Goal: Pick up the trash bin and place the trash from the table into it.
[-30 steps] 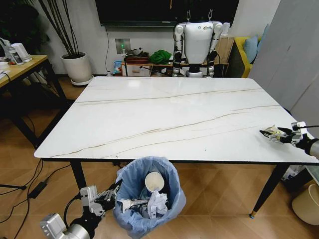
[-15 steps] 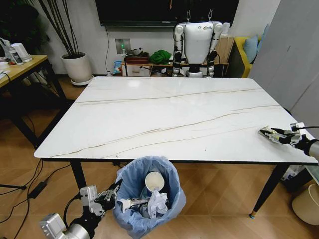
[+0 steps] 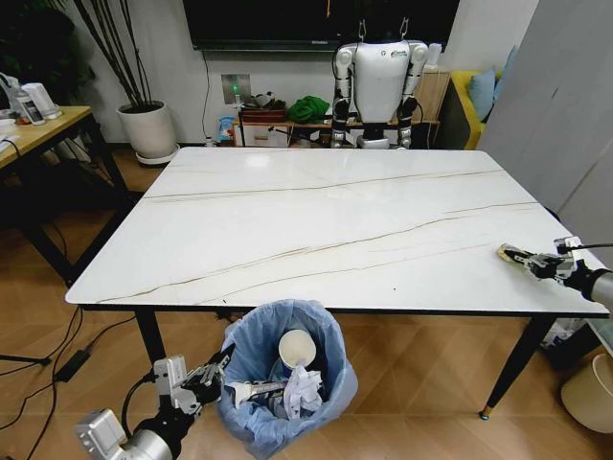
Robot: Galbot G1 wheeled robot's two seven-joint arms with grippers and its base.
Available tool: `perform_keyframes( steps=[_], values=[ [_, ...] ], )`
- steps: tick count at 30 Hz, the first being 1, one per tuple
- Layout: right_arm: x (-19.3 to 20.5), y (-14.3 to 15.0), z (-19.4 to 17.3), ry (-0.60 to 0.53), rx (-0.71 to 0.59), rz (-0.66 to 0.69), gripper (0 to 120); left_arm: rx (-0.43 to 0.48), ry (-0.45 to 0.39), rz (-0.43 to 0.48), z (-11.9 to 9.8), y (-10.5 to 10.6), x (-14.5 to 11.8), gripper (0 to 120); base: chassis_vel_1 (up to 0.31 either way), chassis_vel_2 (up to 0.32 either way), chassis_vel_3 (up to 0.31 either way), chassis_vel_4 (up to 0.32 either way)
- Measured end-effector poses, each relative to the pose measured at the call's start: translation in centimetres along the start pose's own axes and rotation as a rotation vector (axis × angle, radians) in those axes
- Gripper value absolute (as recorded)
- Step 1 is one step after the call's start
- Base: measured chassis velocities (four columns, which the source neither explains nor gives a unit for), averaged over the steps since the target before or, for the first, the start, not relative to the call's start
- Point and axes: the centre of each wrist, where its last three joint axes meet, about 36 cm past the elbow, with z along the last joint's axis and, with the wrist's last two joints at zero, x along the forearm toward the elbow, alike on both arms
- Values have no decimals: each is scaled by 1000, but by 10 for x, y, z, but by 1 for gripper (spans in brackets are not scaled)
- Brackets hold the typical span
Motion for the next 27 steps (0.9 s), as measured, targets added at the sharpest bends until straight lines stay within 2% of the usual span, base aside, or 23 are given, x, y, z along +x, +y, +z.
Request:
perform_keyframes(
  steps=[2, 5, 6, 9, 10, 11, 13, 14, 16, 17, 18, 21, 22, 27],
  values=[
    [-2, 10, -10, -18, 22, -30, 0, 1, 1, 1, 0, 0, 0, 0, 0, 0, 0, 0],
    [-6, 50, -40, -72, 92, -140, 0, 6, 7, 6, 2, -2, 0, 0, 0, 0, 0, 0],
    [-6, 50, -40, -72, 92, -140, 0, 6, 7, 6, 2, -2, 0, 0, 0, 0, 0, 0],
    [-10, 105, -64, -111, 176, -287, 0, 7, 7, 10, 3, -2, -2, 0, 0, 0, 0, 0],
    [-10, 105, -64, -111, 176, -287, 0, 7, 7, 10, 3, -2, -2, 0, 0, 0, 0, 0],
    [-13, 126, -67, -118, 203, -345, 0, 9, 6, 11, 3, -1, -3, 0, 0, 0, 0, 0],
    [-18, 168, -64, -118, 238, -472, 0, 11, 4, 12, 3, 0, -6, 0, 0, 0, 0, 0],
    [-18, 168, -64, -118, 238, -472, 0, 11, 4, 12, 3, 0, -6, 0, 0, 0, 0, 0],
    [-20, 211, -57, -108, 275, -600, 0, 15, 3, 15, 4, 2, -8, 0, 0, 0, 0, 0],
    [-20, 220, -56, -107, 281, -628, 0, 15, 3, 15, 4, 2, -9, 0, 0, 0, 0, 0],
    [-21, 241, -54, -109, 290, -690, 0, 17, 3, 17, 5, 2, -10, 0, 0, 0, 0, 0],
    [-21, 251, -52, -111, 292, -716, 0, 18, 3, 18, 5, 2, -10, 0, 0, 0, 0, 0],
    [-20, 269, -46, -109, 293, -774, 0, 18, 2, 21, 4, 2, -11, 0, 0, 0, 0, 0],
    [-20, 279, -37, -112, 297, -826, 0, 20, 4, 24, 5, 3, -12, 0, 0, 0, 0, 0]
  ],
)
